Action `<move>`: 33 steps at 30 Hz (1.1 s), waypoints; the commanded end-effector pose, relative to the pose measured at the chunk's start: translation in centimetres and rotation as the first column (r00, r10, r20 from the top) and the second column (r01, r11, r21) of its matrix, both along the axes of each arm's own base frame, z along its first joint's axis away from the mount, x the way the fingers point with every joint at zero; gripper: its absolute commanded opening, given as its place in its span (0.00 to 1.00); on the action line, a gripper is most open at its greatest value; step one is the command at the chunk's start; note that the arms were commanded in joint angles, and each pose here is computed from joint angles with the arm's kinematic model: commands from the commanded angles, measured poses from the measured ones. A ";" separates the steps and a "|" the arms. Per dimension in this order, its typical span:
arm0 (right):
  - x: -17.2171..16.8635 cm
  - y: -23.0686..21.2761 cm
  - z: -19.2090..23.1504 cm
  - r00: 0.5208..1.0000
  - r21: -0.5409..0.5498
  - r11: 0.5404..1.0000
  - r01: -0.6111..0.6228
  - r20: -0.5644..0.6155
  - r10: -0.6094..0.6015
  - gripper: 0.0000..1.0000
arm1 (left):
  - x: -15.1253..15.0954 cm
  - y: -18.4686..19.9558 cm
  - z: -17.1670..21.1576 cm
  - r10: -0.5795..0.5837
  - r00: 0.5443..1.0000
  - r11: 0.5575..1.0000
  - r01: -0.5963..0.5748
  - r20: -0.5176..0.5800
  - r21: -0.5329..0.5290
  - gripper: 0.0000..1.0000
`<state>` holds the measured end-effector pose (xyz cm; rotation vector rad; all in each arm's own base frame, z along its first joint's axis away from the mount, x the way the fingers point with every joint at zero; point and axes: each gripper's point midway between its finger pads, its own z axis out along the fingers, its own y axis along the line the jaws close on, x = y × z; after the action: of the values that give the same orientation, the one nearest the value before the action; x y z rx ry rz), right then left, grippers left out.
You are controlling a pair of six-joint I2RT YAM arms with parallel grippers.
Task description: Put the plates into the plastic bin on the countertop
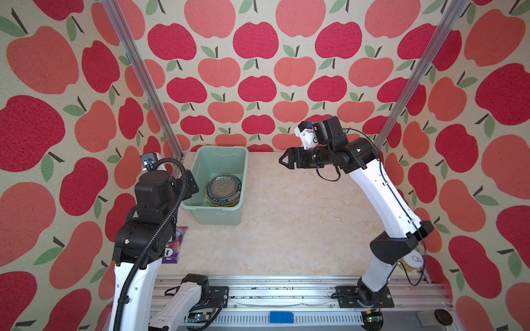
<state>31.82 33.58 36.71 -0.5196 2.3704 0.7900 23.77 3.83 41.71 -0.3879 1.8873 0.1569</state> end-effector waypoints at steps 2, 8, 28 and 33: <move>-0.2 3.6 -3.4 0.999 -0.088 0.996 0.033 -0.040 -0.036 0.84 | -2.6 2.1 -1.9 0.115 0.990 0.993 -0.113 -0.083 0.026 0.99; -1.0 9.8 -8.0 0.995 -0.137 0.990 -0.024 -0.098 0.010 0.78 | -2.8 1.9 -2.3 0.103 0.990 0.995 -0.102 -0.098 0.018 0.99; -0.3 15.9 -16.5 0.974 -0.126 0.987 -0.096 -0.217 0.067 0.65 | -1.6 0.9 -3.2 0.063 0.991 0.997 -0.067 -0.119 -0.027 0.99; -0.5 16.0 -18.7 0.965 -0.156 0.981 -0.116 -0.253 0.074 0.50 | -1.1 0.7 -3.2 0.053 0.991 0.998 -0.057 -0.120 -0.027 0.99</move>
<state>31.64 49.39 19.73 -0.6292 2.6321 0.7509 22.26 4.64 39.09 -0.4611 1.9796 0.1967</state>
